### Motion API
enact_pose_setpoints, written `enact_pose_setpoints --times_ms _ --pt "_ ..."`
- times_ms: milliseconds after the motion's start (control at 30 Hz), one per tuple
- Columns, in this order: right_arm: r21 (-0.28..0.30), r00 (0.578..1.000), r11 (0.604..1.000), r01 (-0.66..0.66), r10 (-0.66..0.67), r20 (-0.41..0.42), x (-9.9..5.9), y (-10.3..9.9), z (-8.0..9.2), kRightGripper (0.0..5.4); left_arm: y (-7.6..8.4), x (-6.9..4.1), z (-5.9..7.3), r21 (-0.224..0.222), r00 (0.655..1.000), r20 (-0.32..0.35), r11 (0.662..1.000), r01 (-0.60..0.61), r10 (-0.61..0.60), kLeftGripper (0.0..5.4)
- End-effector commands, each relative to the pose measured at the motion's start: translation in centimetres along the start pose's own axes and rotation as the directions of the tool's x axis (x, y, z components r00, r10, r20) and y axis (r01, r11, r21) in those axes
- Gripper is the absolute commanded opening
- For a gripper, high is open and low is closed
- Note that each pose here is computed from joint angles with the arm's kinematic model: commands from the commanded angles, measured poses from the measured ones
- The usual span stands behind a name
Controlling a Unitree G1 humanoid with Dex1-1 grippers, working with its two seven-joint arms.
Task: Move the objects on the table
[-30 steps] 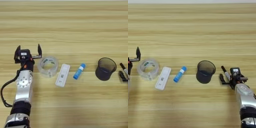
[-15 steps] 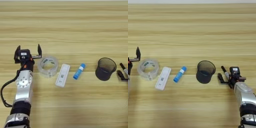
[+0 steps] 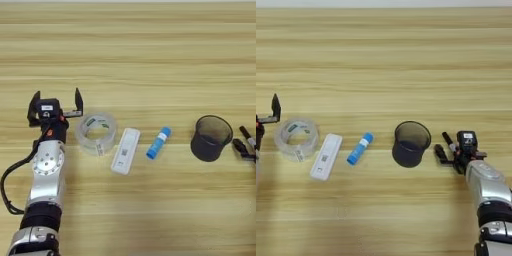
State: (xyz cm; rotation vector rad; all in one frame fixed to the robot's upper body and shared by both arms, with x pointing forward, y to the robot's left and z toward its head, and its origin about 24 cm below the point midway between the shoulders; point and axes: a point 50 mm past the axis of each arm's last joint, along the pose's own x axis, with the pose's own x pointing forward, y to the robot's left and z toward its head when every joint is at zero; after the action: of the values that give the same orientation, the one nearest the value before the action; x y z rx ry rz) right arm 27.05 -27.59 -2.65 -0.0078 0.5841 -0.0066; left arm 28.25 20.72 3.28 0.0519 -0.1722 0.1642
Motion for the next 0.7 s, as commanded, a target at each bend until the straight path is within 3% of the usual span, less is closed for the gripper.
enact_pose_setpoints --times_ms 33,700 --pt "0.056 0.978 0.998 -0.018 0.029 -0.205 -0.57 0.87 -4.95 4.17 0.17 0.01 -0.10 0.007 1.000 -0.016 1.000 -0.004 0.004 5.40" --pt "0.058 0.982 0.998 -0.023 0.033 -0.186 -0.59 0.95 -4.74 2.13 0.27 -0.04 -0.09 0.009 1.000 -0.017 1.000 -0.004 0.004 5.40"
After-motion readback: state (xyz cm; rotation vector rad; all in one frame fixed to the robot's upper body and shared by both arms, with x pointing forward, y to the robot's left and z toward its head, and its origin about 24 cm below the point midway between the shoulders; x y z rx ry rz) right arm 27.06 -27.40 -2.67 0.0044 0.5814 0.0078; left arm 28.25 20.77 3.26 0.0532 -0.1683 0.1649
